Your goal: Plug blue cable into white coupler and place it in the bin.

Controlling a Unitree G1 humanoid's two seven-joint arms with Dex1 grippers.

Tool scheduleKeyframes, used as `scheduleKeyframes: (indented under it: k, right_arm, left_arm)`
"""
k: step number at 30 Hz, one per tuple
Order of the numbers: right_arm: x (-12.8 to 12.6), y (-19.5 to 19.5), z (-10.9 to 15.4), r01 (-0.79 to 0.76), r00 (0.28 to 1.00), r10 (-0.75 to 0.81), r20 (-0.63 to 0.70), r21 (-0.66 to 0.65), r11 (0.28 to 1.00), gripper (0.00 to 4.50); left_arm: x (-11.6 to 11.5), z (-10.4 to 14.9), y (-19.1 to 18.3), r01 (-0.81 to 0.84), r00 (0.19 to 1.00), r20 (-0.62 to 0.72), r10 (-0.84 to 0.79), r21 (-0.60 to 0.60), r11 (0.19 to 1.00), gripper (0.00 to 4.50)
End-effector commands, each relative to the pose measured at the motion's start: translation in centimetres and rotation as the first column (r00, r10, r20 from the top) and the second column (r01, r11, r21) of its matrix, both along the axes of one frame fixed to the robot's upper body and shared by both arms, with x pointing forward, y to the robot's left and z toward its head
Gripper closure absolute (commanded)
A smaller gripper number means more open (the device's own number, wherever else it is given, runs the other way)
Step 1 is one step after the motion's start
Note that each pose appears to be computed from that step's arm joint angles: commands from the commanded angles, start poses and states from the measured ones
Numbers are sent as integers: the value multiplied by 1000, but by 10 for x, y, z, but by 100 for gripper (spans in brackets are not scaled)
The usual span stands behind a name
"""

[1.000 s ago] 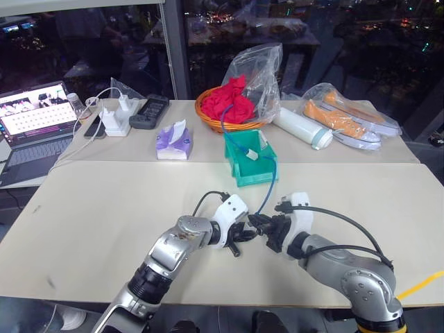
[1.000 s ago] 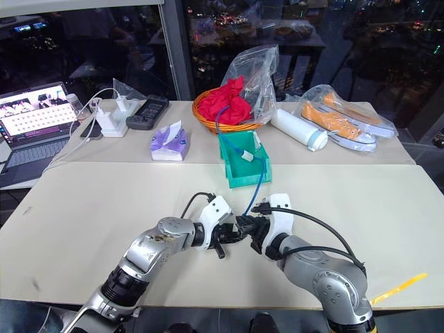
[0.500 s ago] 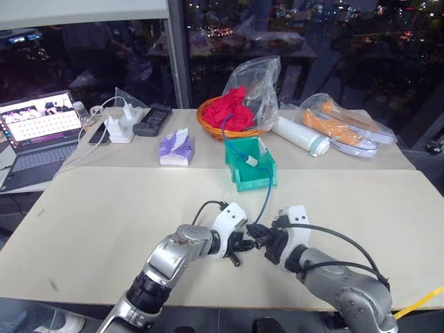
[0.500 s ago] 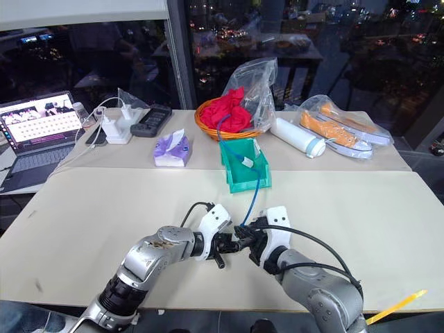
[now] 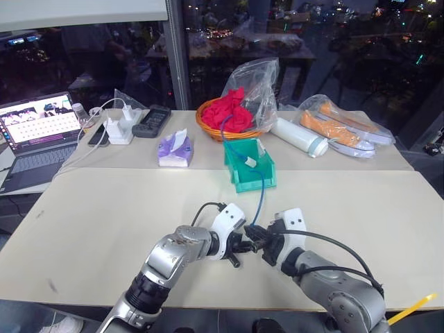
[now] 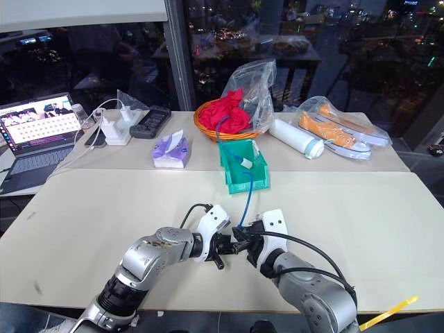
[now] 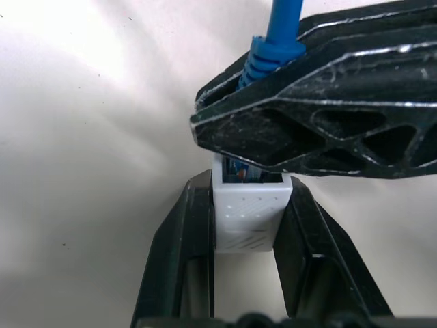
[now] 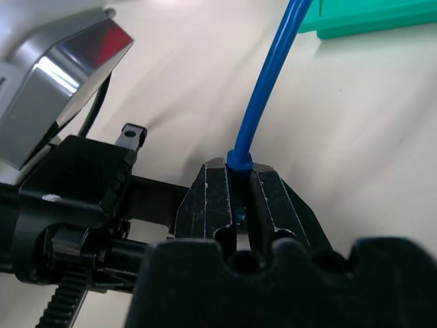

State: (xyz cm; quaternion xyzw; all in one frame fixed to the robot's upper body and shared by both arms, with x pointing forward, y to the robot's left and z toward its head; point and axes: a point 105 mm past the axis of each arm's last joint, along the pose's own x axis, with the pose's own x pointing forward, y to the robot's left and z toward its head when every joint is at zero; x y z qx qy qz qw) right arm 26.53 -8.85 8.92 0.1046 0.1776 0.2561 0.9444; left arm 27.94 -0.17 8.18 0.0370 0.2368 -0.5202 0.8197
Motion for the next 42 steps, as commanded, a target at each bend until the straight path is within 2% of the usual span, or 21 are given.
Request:
scheduleKeyframes:
  k: [1, 4, 8, 11, 15, 18, 21, 26, 28, 33, 37, 38, 39, 41, 42]
  right_arm:
    - [7, -23, 0, 73, 996, -73, -53, -3, 997, 450]
    - [13, -32, 36, 91, 995, -92, 41, 32, 995, 450]
    - [22, -41, 72, 95, 986, -101, 132, 53, 994, 450]
    - [50, -46, 111, 97, 961, -101, 256, 29, 995, 450]
    - [93, -50, 137, 104, 937, -96, 337, -7, 995, 450]
    - [130, -47, 148, 96, 918, -57, 393, -80, 992, 450]
    - [152, -42, 150, 78, 911, -28, 412, -106, 991, 450]
    - [182, -36, 148, 76, 901, -10, 433, -136, 988, 450]
    - [188, -28, 148, 58, 899, 7, 437, -135, 989, 354]
    - [189, -15, 159, -3, 890, 48, 453, -100, 995, 194]
    - [181, -19, 173, -24, 876, 54, 479, -69, 997, 59]
    - [168, -24, 180, -54, 861, 83, 501, -71, 996, 25]
    - [155, -29, 185, -84, 847, 118, 518, -87, 993, 11]
    - [133, -34, 186, -130, 828, 179, 531, -129, 983, 11]
    - [114, -44, 178, -158, 810, 242, 533, -199, 967, 11]
  left_arm:
    - [-7, 30, -3, 88, 991, 109, -77, -97, 991, 178]
    - [-11, 26, 12, 115, 990, 98, -105, -104, 988, 70]
    - [-27, 19, 39, 235, 971, 73, -228, -107, 966, 70]
    - [-23, 7, 81, 223, 974, 52, -221, -44, 974, 70]
    - [-13, 3, 110, 166, 986, 28, -166, -19, 986, 70]
    - [0, 6, 125, 98, 992, 85, -97, -8, 995, 70]
    - [9, 14, 130, 41, 989, 140, -36, -35, 999, 70]
    - [25, 42, 136, -72, 961, 256, 104, -130, 989, 70]
    - [30, 51, 136, -103, 945, 292, 145, -156, 982, 63]
    - [40, 65, 131, -134, 923, 334, 193, -190, 973, 63]
    - [49, 77, 130, -157, 902, 360, 236, -237, 959, 63]
    - [51, 82, 129, -155, 898, 366, 245, -258, 953, 63]
    - [52, 86, 129, -152, 893, 374, 250, -273, 950, 63]
    - [52, 89, 130, -147, 887, 385, 253, -284, 947, 63]
    - [52, 88, 134, -154, 881, 398, 258, -276, 949, 63]
